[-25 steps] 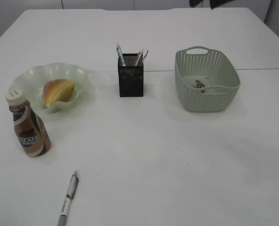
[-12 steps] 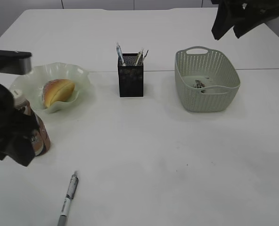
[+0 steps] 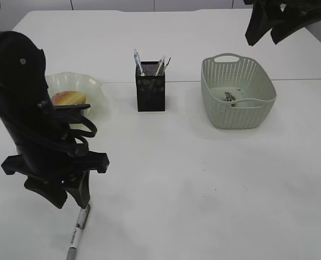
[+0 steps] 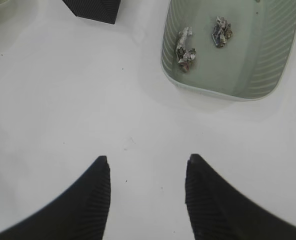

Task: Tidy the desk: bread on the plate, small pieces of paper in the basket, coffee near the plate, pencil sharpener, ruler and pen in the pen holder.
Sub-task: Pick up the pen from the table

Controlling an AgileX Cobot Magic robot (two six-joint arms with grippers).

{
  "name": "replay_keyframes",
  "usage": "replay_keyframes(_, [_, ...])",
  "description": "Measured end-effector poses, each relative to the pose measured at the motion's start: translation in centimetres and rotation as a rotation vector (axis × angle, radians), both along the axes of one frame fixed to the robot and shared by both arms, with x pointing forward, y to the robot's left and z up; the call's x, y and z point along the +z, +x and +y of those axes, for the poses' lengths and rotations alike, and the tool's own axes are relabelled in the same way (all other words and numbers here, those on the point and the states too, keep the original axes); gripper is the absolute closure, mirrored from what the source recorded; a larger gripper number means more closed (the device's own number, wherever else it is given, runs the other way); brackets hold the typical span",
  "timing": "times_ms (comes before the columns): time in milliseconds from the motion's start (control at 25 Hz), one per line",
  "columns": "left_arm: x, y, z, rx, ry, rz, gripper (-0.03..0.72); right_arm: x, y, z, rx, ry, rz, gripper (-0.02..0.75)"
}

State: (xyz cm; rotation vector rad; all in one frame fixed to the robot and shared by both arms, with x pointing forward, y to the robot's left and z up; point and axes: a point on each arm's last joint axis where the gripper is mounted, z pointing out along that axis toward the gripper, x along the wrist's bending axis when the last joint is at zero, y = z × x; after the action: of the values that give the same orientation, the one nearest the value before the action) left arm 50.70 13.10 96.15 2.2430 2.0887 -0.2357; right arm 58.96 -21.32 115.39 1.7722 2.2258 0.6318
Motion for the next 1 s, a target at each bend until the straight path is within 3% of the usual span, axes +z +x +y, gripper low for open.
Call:
replay_keyframes(360, [-1.3, 0.7, -0.4, 0.042, -0.011, -0.013, 0.379, 0.0, 0.0, 0.0, -0.002, 0.001, 0.000, 0.374])
replay_keyframes(800, [-4.5, 1.0, -0.2, 0.031, 0.082, 0.070, 0.379, 0.0, 0.0, -0.1, -0.004, 0.001, 0.000, 0.374])
replay_keyframes(1000, [-5.7, 1.3, -0.3, 0.029, 0.095, 0.079, 0.380, 0.0, 0.0, -0.1, -0.004, 0.001, 0.000, 0.374])
